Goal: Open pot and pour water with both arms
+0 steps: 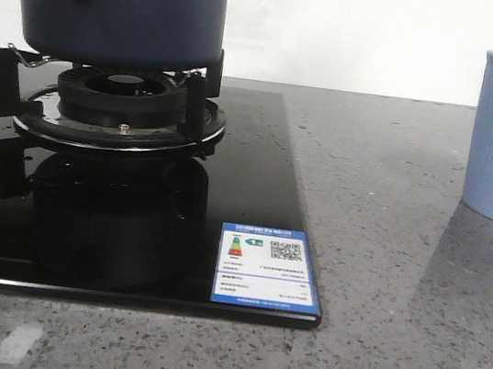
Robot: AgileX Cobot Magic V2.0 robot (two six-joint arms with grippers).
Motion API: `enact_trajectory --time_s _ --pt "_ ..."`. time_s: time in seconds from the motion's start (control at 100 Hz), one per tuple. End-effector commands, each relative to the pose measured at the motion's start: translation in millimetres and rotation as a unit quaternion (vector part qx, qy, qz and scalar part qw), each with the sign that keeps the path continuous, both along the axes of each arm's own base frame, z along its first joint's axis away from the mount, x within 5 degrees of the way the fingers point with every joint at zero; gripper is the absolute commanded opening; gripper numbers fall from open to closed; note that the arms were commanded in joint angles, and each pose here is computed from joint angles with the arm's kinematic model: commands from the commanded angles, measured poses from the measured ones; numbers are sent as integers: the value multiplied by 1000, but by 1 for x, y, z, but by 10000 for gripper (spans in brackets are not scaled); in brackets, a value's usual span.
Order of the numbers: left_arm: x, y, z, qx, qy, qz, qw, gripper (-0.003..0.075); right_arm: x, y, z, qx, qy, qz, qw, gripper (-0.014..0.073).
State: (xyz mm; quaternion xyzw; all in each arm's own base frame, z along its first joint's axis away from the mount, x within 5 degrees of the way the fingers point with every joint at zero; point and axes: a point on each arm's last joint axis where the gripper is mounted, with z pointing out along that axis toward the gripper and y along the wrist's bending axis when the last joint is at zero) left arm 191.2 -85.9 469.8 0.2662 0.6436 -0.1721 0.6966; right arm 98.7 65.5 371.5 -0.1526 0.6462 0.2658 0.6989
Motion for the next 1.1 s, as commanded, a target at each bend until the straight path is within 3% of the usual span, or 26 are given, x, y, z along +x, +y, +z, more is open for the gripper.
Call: enact_trajectory --time_s 0.0,0.25,0.51,0.82,1.09 --pt "-40 12 8 -16 -36 8 999 -8 -4 -1 12 -25 -37 2 999 -64" --pt "-105 33 -63 -17 -11 26 999 -20 -9 -4 -2 -59 -51 -3 997 -64" --pt "-141 43 -119 -29 -7 26 999 -20 -30 -20 -28 -49 -66 -17 996 -64" --pt "-159 45 -139 -28 -14 7 999 -20 -53 -37 -42 -20 -105 -37 994 -64" --pt "-160 43 -140 -30 -5 -5 1000 -20 -59 -34 -43 -25 -110 -2 994 -69"
